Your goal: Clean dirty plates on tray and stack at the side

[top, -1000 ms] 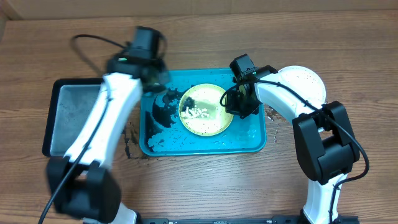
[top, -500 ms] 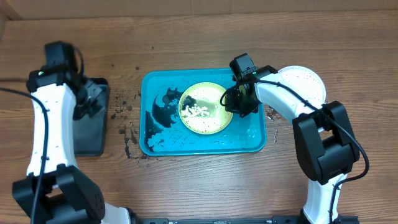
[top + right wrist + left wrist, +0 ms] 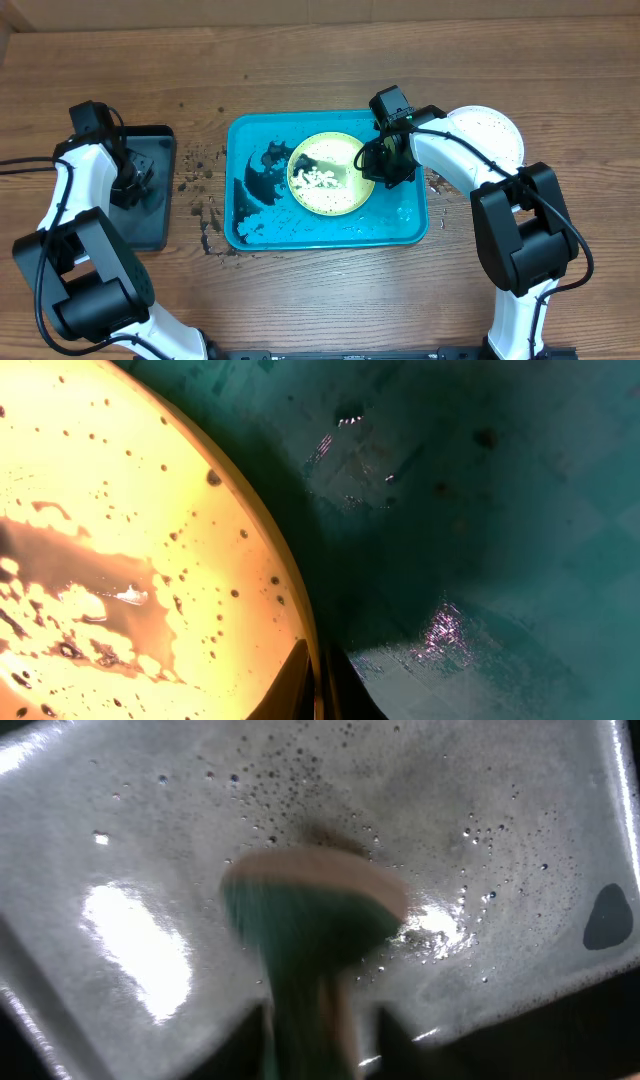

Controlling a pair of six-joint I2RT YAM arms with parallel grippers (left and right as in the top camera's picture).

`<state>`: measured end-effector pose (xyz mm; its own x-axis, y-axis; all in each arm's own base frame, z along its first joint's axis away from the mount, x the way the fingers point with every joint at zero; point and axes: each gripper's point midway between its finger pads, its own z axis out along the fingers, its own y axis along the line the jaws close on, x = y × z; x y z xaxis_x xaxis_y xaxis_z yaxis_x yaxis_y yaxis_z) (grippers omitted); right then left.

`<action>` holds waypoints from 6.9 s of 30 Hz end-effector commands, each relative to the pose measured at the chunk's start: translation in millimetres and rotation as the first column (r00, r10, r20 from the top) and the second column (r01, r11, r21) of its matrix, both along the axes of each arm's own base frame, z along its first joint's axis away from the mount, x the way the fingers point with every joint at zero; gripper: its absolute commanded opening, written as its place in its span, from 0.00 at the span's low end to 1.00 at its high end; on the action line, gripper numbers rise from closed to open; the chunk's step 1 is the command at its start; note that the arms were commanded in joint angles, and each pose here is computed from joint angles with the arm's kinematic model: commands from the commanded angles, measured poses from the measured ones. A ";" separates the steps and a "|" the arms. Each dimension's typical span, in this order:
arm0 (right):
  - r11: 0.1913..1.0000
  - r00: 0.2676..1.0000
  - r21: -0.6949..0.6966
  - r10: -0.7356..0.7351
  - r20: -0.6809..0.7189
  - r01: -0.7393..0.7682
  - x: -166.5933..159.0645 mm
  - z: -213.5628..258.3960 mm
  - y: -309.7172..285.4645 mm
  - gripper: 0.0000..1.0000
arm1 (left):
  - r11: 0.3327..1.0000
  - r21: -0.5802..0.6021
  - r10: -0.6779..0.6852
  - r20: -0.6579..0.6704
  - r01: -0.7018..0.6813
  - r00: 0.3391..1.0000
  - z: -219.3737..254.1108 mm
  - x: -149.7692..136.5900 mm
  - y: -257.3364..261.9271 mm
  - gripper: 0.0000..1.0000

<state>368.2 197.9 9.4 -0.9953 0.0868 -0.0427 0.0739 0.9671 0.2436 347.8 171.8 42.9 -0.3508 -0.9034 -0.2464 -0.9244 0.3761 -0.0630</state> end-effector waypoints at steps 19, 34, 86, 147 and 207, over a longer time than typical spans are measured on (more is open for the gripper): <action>0.999 0.993 -0.027 0.035 0.109 -0.032 35.0 32.3 0.6 0.04 | 0.993 -0.108 -0.039 0.161 0.057 0.986 56.0 8.2 -27.0 1.00; 0.989 0.914 -0.143 0.031 0.404 0.030 63.9 155.3 -28.9 0.04 | 0.991 -0.121 -0.038 0.138 0.055 0.990 53.7 2.6 -29.8 1.00; 0.429 0.421 -0.902 0.812 0.404 0.039 11.1 277.8 83.4 0.04 | 0.991 -0.121 -0.038 0.138 0.055 0.990 53.7 2.6 -29.8 1.00; 0.806 0.801 -0.074 -0.566 0.196 0.587 23.8 82.7 -293.9 0.17 | 0.991 -0.121 -0.038 0.138 0.055 0.990 53.7 2.6 -29.8 1.00; 0.957 0.820 0.281 -0.103 0.563 -0.073 100.7 180.7 -36.6 1.00 | 0.991 -0.121 -0.038 0.138 0.055 0.990 53.7 2.6 -29.8 1.00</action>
<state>464.9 161.5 159.2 -0.8364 0.1834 -0.5166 -0.1177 0.8603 0.4959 346.9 140.3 89.2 -0.3622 -0.9169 -0.1676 -0.8936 0.3927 -0.2174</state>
